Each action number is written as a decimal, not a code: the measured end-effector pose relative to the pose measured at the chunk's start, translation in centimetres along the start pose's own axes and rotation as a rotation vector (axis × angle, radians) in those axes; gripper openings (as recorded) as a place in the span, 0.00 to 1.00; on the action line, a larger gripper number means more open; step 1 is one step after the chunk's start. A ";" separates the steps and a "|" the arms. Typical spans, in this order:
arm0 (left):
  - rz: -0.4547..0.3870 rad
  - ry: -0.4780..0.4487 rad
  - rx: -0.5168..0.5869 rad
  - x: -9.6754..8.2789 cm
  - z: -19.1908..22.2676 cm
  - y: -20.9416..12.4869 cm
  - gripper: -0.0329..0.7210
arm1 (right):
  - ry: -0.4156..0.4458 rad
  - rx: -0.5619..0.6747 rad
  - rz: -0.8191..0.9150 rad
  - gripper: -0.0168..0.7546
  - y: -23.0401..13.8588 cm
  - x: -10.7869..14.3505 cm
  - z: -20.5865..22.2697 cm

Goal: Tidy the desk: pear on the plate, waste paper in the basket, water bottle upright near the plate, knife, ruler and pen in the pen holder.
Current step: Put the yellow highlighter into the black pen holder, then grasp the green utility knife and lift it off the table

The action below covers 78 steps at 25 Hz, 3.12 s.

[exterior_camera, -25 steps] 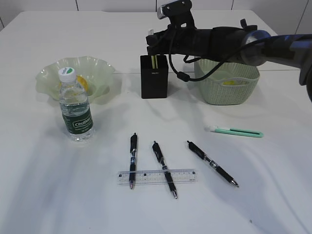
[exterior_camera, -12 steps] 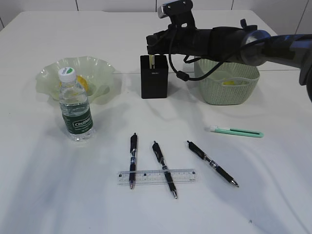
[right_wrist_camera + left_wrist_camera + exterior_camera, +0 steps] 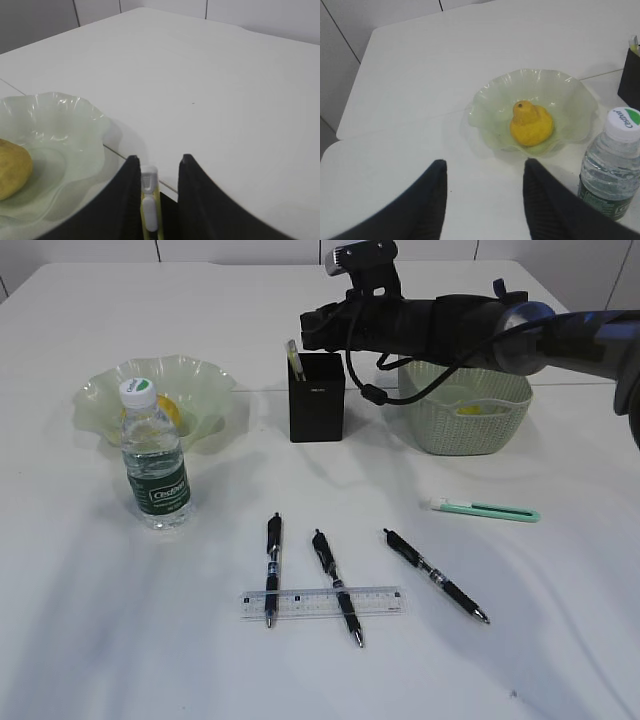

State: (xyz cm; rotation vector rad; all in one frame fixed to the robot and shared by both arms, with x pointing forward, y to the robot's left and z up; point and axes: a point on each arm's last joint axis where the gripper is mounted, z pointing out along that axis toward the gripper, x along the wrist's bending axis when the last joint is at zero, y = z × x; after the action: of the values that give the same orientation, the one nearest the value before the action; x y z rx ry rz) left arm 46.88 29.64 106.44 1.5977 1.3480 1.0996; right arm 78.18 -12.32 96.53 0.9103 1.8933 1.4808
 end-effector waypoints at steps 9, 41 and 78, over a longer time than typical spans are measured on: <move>0.000 0.000 0.000 0.0 0.0 0.0 0.51 | -0.001 -0.003 0.110 0.28 0.2 0.0 -0.1; 0.000 0.000 0.000 0.0 0.0 0.0 0.51 | 0.073 0.186 0.352 0.30 1.9 0.8 -1.9; 0.000 0.000 -0.001 0.0 0.0 0.0 0.51 | 0.143 0.754 0.128 0.31 4.3 0.2 -9.8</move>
State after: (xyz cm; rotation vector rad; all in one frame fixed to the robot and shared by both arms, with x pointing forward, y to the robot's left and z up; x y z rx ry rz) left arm 46.88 29.64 106.45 1.5970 1.3474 1.1002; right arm 71.19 -17.22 102.98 1.2884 2.6023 0.8918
